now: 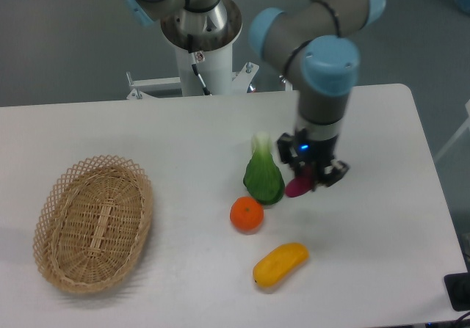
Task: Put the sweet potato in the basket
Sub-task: 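Carry the held purple sweet potato over the orange toward the basket, then move the gripper over the wicker basket and lower the sweet potato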
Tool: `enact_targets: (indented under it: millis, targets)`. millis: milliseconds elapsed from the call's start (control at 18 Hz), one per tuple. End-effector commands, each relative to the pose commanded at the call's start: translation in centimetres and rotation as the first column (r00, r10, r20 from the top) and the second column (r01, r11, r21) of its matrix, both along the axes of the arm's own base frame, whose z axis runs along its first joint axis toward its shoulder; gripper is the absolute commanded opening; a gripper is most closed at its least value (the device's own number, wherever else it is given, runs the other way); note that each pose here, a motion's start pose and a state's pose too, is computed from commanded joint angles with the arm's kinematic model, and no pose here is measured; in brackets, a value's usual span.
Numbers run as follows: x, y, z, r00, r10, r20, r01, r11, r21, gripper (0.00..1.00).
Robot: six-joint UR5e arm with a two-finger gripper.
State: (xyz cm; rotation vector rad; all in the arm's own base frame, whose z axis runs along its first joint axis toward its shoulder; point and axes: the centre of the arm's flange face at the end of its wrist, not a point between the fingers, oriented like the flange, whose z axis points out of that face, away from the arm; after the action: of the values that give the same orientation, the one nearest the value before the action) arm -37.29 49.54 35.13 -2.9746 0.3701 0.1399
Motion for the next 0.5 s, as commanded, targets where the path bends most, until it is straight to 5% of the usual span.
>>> enact_targets:
  millis: [500]
  targets:
    - [10.9,7.8,-0.8,1.000,-0.025,0.018,0.025,0.999,0.033,0.16]
